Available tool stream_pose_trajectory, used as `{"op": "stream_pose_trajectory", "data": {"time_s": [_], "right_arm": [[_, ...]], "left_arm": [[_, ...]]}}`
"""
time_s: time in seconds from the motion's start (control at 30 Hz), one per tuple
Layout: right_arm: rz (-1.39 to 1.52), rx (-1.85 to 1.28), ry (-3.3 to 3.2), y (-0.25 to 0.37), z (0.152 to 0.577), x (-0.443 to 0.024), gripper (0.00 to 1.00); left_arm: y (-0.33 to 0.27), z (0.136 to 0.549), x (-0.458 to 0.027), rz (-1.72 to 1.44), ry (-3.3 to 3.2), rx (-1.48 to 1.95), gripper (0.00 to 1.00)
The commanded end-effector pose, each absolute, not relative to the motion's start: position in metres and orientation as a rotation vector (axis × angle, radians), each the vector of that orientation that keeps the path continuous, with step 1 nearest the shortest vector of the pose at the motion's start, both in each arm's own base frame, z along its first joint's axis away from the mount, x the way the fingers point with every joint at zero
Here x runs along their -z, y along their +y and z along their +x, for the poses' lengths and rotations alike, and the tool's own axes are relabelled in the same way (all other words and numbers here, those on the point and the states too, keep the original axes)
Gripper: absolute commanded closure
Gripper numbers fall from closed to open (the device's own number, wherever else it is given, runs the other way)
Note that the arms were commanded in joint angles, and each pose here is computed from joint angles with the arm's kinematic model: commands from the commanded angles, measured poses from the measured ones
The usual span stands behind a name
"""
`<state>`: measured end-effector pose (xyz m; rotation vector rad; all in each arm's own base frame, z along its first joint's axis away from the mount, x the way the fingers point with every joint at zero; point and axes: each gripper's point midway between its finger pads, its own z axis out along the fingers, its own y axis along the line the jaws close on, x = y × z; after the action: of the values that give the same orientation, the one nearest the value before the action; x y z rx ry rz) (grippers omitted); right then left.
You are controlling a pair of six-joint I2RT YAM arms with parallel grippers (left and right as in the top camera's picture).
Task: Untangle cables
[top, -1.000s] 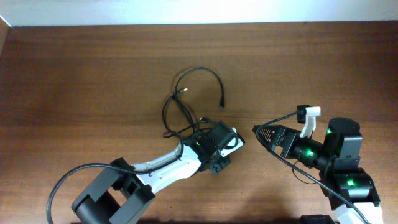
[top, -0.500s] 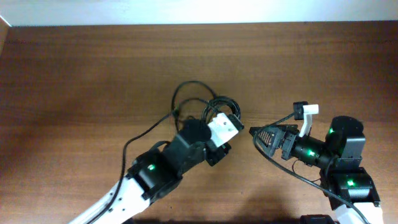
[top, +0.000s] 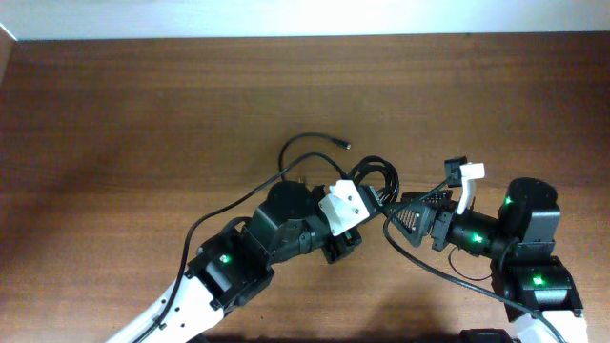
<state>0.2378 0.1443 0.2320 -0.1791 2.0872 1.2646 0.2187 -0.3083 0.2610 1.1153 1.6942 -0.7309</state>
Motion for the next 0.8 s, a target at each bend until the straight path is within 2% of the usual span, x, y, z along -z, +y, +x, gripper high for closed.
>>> {"op": "stream_pose_trajectory", "data": {"time_s": [0.0,0.13,0.33,0.57,0.77], "right_arm": [[-0.128,-1.178,2.114,0.136,0.246,-0.225,0.10],[-0.097,-1.193,2.162,0.136,0.251,-0.213,0.10],[-0.075,-1.198,2.194,0.135,0.255,-0.204,0.10],[-0.029,-1.147,2.225,0.129,0.257,-0.197,0.10],[-0.043,-1.172,2.219,0.132,0.255,-0.199,0.10]], "left_arm": [[-0.318,0.200,-0.288,1.164,1.581,0.844,1.00],[-0.327,0.178,-0.298,1.242,1.493,0.976,1.00],[-0.330,0.183,-0.318,1.207,1.401,0.965,1.00],[-0.297,0.216,-0.343,0.983,1.448,0.713,1.00],[-0.269,0.218,-0.346,0.906,1.504,0.610,1.00]]}}
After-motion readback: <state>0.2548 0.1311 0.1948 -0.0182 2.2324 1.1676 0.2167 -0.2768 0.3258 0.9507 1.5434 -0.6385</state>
